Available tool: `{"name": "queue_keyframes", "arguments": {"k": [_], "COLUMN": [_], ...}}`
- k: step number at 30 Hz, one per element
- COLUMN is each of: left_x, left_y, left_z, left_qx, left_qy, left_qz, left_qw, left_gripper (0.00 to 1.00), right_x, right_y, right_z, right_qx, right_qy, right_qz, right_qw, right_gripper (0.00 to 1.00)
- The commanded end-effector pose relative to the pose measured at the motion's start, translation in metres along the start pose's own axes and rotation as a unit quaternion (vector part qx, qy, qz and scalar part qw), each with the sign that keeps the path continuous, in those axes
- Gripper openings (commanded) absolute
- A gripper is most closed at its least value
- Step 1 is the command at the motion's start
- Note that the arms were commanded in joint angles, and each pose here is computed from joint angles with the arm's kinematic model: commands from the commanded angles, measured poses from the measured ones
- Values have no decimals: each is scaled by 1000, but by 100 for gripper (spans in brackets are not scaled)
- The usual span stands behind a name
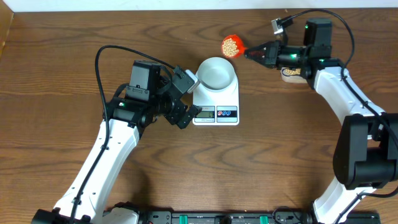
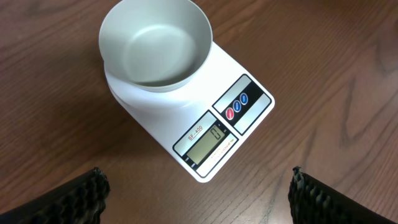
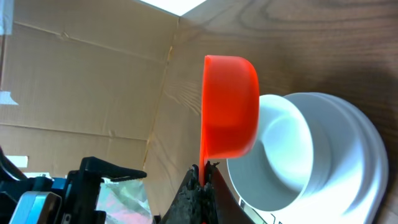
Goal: Scoop item into bowl and weigh 50g on scale
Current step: 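Carry the filled red scoop with the right gripper over the bowl, then tilt the red scoop to pour soybeans into the white bowl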
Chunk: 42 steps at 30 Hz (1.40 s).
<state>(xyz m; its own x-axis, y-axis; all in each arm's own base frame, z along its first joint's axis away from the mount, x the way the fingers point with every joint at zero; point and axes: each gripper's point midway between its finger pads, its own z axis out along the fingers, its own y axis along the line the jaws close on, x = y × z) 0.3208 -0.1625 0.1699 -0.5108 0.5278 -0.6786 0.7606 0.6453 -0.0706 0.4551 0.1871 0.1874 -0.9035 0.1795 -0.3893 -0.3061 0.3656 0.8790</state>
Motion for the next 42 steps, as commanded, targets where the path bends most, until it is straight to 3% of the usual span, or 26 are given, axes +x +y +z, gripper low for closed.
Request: {"name": "queue_keyframes", "arguments": {"k": [1,25,42], "left_x": [2,2,2], "left_y": [-2,-2,-2], "left_z": [1,1,1], "left_qx": [4,4,4], "left_qy": [2,2,2], "left_qz": [3,3,3], "left_qw": [1000,1000,1000], "left_gripper": [95,95,95], "right_x": [9,39,31], "right_y": [-1,-1,12], "right_z": [13,59,47], "right_qx": [6,68,111], "right_qy": [11,40,15], "right_qz": [-9,-98,-114], "right_qw": [1000,992,987], "right_gripper": [1,1,1]}}
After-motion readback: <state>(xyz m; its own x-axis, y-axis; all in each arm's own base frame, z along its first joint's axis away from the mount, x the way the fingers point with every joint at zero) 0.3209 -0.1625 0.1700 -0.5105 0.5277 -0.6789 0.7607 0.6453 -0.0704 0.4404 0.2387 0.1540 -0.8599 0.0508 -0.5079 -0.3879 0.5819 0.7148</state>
